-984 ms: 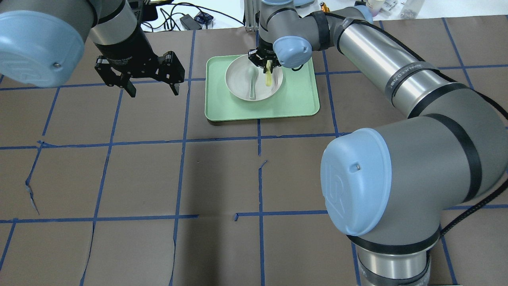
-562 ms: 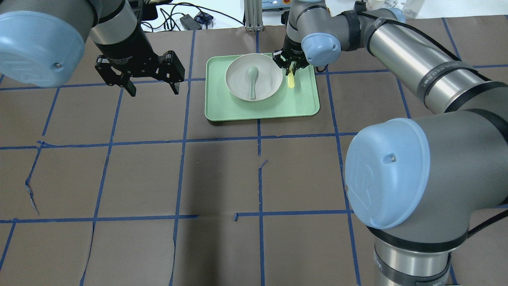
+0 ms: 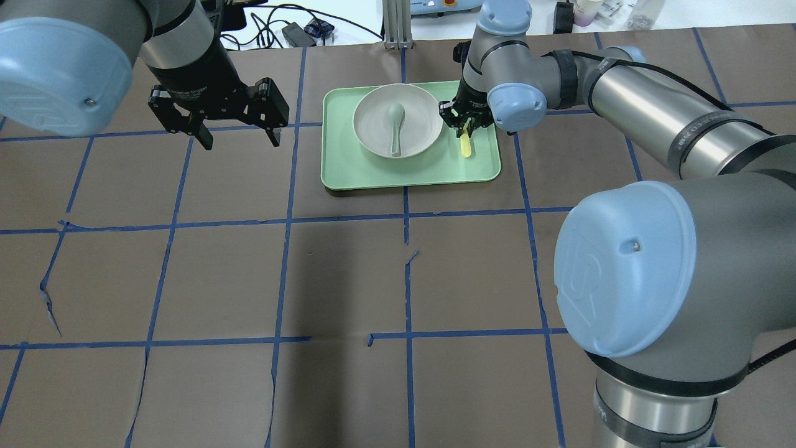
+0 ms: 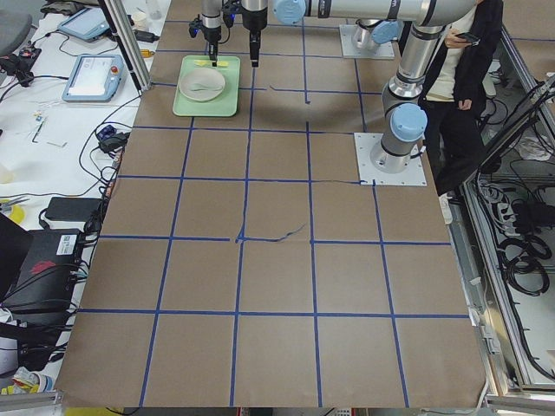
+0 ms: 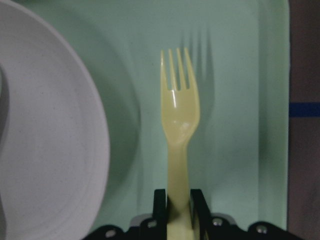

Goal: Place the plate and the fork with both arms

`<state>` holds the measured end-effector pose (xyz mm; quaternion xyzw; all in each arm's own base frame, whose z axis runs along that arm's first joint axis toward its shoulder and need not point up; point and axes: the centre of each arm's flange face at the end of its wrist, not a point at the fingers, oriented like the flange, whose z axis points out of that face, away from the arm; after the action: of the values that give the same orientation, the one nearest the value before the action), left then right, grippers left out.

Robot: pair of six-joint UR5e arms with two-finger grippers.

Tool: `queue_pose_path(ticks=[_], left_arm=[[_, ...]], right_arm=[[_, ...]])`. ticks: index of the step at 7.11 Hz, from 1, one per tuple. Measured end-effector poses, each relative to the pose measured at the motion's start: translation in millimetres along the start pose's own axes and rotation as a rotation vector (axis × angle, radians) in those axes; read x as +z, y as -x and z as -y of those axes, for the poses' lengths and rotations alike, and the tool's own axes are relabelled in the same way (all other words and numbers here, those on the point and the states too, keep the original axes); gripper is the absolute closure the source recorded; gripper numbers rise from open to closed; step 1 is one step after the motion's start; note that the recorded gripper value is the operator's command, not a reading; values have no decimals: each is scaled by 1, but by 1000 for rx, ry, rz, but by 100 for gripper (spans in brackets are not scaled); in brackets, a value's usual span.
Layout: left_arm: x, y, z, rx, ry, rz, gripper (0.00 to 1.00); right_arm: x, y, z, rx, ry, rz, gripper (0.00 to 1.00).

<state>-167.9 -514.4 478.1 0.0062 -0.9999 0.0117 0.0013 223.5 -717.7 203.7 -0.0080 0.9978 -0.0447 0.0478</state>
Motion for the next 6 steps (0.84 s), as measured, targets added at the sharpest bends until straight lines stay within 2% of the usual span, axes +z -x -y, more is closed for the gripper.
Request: queue_pose_path(ticks=[1,2,4,5,6], left_arm=[[0,0,0,0,-1,0,0],[-1,0,-1,0,-1,0,0],[0,0,-1,2,1,1,0],[0,0,-1,2,1,2,0],[0,0,-2,3,2,4,0]], right_arm=[[-19,-1,-4,-26,-11,-7,0],[-54,-1,-17,-38,-22,-13,0],[-161,-7,-74,-34,-84,-71,0],[-215,-12,-111,-28,-98,-95,0],[-262,-13,-149,-24,-81,-106,0]])
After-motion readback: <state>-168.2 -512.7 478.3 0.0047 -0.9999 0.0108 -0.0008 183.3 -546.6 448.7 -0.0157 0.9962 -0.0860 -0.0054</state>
